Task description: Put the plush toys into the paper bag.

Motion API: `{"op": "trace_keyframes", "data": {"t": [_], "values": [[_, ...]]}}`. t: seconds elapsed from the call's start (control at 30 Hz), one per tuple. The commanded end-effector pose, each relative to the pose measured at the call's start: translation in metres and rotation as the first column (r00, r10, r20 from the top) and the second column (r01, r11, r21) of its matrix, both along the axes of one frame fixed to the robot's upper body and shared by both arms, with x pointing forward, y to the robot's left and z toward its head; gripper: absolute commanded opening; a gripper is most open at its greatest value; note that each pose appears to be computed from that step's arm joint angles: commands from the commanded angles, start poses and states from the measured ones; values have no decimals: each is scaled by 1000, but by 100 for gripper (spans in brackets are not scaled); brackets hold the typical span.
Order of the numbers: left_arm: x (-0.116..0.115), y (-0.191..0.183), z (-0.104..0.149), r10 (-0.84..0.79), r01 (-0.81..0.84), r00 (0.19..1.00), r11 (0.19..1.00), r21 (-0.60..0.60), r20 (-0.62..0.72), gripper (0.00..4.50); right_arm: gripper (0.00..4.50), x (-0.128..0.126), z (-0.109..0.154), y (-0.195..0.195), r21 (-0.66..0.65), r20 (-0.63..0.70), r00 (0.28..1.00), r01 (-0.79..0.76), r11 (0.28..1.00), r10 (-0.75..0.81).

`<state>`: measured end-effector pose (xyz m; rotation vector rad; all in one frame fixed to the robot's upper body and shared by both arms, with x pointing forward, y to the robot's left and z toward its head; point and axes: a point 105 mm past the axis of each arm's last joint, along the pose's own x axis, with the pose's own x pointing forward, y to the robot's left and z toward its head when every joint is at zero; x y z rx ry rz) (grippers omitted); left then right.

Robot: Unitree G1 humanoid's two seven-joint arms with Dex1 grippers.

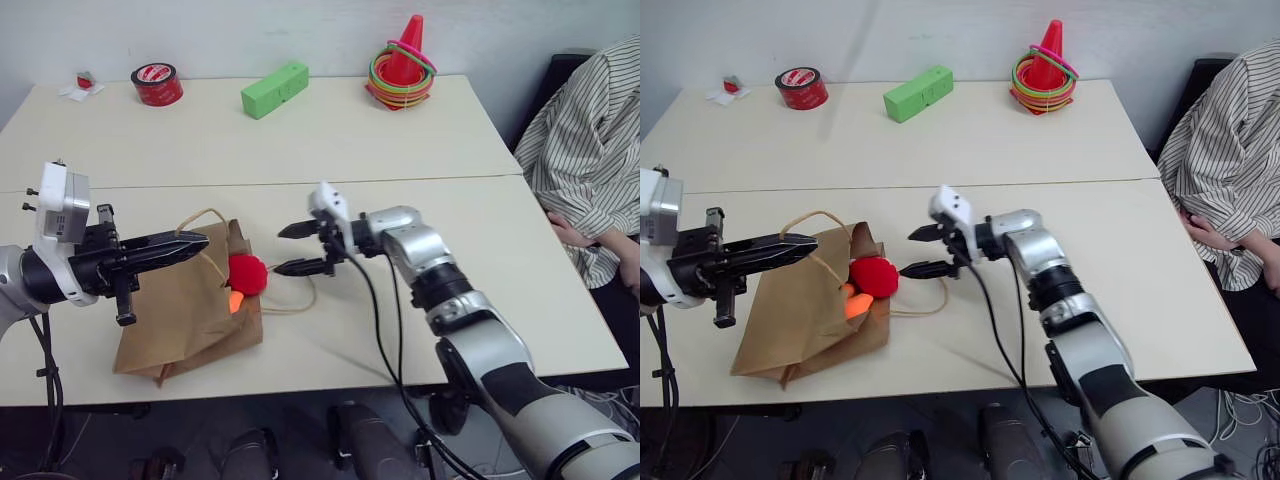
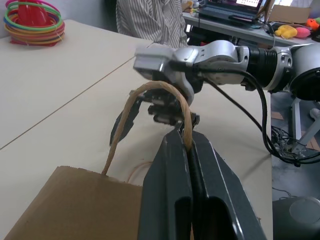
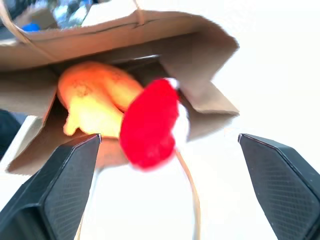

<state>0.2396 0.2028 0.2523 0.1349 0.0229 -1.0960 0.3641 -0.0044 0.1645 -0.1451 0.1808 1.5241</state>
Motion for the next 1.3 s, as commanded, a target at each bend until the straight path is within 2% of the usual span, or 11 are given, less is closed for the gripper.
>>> {"op": "trace_keyframes", "data": {"t": [0.03,0.17,0.37,0.57,0.63,0.73,0.83,1.1,1.2,1.3], "values": [[-6,-8,11,-43,43,997,999,-9,58,0,448,-7,0,-26,17,-95,995,17,1000,-15],[-5,-9,11,-60,60,997,998,-9,49,0,448,-12,-16,-26,-6,-201,978,45,999,-46],[-3,-11,10,-75,75,997,997,-2,37,0,448,3,-40,15,-121,-143,983,98,988,-115],[-3,-13,11,-77,77,996,997,2,38,0,448,0,-47,43,-188,-121,991,35,981,-59],[-4,-12,11,-69,69,997,998,5,40,0,448,-6,-50,47,-216,-161,987,-30,976,-6],[-5,-10,11,-54,54,997,999,4,46,0,386,-20,-54,43,-246,-268,960,-151,957,82],[-5,-9,11,-41,40,998,999,2,55,0,281,-25,-50,37,-214,-344,932,-193,958,111],[-3,-11,11,-31,32,997,999,-9,70,0,2,-28,-39,8,-116,-460,881,-184,976,112],[-2,-10,10,-25,27,997,1000,-15,78,0,2,-36,-27,-8,-58,-499,857,-186,981,133],[6,-8,19,6,2,991,998,-62,135,0,2,-48,19,-38,86,-500,850,-141,986,165]]}}
